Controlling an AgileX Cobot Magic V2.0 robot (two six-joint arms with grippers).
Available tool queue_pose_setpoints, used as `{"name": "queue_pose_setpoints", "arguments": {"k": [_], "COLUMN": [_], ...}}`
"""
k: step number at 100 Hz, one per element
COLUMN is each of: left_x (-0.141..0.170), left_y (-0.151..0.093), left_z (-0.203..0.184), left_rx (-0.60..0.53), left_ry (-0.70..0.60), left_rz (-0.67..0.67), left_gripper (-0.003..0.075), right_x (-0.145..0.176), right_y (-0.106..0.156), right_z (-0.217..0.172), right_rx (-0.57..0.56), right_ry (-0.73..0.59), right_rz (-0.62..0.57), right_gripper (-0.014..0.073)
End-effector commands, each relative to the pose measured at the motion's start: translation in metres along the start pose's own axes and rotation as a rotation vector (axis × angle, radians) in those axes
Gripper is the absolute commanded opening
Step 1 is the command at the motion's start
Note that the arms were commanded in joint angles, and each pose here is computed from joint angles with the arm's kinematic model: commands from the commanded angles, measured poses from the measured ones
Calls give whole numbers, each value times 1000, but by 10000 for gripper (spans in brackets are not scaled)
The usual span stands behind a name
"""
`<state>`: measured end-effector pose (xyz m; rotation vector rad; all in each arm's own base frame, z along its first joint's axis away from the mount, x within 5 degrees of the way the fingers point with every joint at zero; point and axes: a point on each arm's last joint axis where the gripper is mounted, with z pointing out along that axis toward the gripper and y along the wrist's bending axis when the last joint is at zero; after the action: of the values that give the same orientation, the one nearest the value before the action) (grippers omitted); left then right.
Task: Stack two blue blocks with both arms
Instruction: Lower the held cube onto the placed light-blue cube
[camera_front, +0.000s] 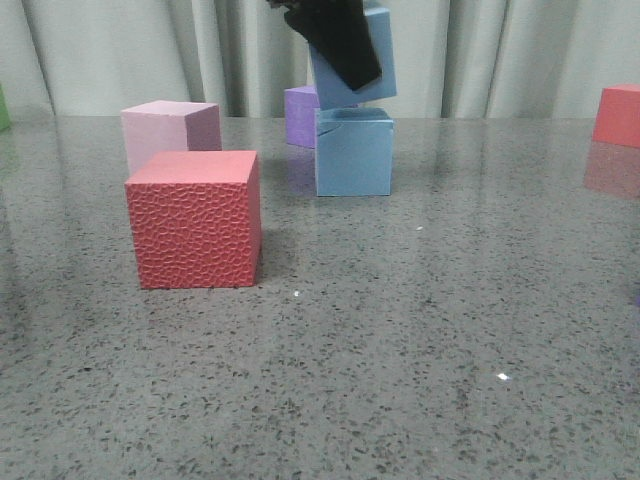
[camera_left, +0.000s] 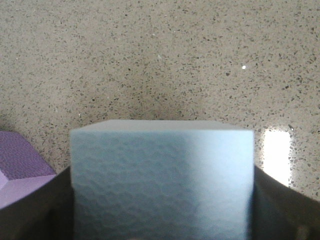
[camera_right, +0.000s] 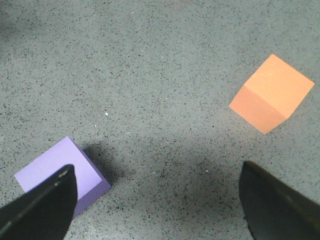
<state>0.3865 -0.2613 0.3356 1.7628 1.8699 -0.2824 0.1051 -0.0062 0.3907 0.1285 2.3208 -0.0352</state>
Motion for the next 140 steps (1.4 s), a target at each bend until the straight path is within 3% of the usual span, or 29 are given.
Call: {"name": "queue_pose_setpoints", "arguments": {"k": [1,114,140], "left_x": [-14,-10,-10], "left_y": [-7,-5,-5], "left_z": [-28,-25,-25], "left_rx": [-14,-28,-28], "left_ry": [-67,-28,-28], "left_rz": [17,27,27], "left_gripper": [302,309,454], "right_x": [-10,-10,-10], "right_y": [-1,-1,-1], "right_z": [-6,-6,-6], "right_rx": [5,5,5], "right_ry": [-84,-85,-85], "right_rz": [-9,-9,-9], "right_gripper": [647,647,647]}}
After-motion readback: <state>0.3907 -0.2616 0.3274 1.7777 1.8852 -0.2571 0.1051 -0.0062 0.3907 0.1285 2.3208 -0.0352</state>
